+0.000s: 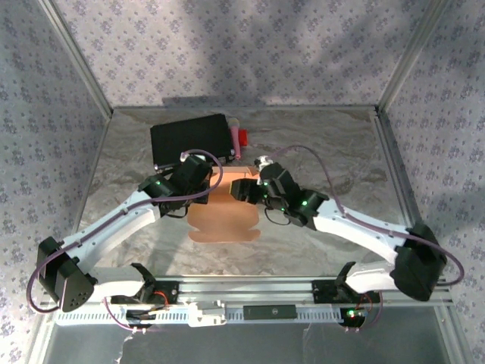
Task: Fold the paper box
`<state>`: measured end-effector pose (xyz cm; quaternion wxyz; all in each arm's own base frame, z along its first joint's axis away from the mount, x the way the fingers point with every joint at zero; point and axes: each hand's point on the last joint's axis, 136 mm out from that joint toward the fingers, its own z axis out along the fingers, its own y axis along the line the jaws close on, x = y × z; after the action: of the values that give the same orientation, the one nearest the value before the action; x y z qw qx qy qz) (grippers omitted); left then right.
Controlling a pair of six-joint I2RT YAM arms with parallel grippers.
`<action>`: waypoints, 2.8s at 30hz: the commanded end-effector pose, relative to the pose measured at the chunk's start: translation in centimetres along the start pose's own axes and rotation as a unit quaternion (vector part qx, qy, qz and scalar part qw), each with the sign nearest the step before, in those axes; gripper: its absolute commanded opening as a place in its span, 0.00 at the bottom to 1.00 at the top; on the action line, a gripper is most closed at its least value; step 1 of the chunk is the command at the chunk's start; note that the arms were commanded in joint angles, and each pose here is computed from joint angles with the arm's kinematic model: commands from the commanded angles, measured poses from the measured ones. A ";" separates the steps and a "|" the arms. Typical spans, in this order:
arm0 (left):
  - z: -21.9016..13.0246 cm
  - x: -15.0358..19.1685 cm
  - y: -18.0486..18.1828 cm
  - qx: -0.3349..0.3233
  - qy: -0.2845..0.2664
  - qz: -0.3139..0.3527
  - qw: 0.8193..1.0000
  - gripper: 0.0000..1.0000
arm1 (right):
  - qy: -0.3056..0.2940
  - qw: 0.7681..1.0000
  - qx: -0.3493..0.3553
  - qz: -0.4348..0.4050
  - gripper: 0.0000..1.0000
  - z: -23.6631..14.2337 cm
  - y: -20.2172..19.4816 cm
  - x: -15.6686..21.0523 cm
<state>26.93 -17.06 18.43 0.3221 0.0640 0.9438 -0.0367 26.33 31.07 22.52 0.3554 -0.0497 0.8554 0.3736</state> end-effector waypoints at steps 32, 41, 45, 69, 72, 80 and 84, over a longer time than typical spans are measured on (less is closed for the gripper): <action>-4.9 -4.8 -4.6 0.389 0.019 0.001 0.921 0.00 | 0.033 0.958 -0.284 -0.006 0.37 -11.2 -0.2 -7.3; -4.1 -4.8 -4.3 0.378 0.018 -0.009 0.926 0.00 | 0.042 0.952 -0.302 -0.027 0.41 -11.5 1.4 -7.2; -3.6 -4.7 -4.0 0.367 0.021 -0.011 0.930 0.00 | 0.044 0.949 -0.310 -0.037 0.40 -11.8 2.2 -6.8; -3.2 -4.6 -3.8 0.360 0.020 -0.012 0.932 0.00 | 0.055 0.950 -0.298 -0.070 0.36 -10.7 3.5 -6.3; -3.3 -4.7 -3.9 0.361 0.020 -0.013 0.932 0.00 | 0.059 0.948 -0.302 -0.077 0.36 -10.6 4.1 -6.2; -3.5 -4.7 -3.9 0.362 0.015 -0.015 0.932 0.00 | 0.055 0.966 -0.232 -0.097 0.37 -9.2 2.9 -6.1; -3.7 -4.7 -4.1 0.364 0.015 -0.014 0.931 0.00 | 0.055 0.972 -0.199 -0.116 0.37 -8.7 2.8 -6.0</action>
<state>27.62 -20.73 23.41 0.2453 0.1556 0.8822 -0.3706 24.38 26.10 31.90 0.3101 -0.2293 0.7593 0.5242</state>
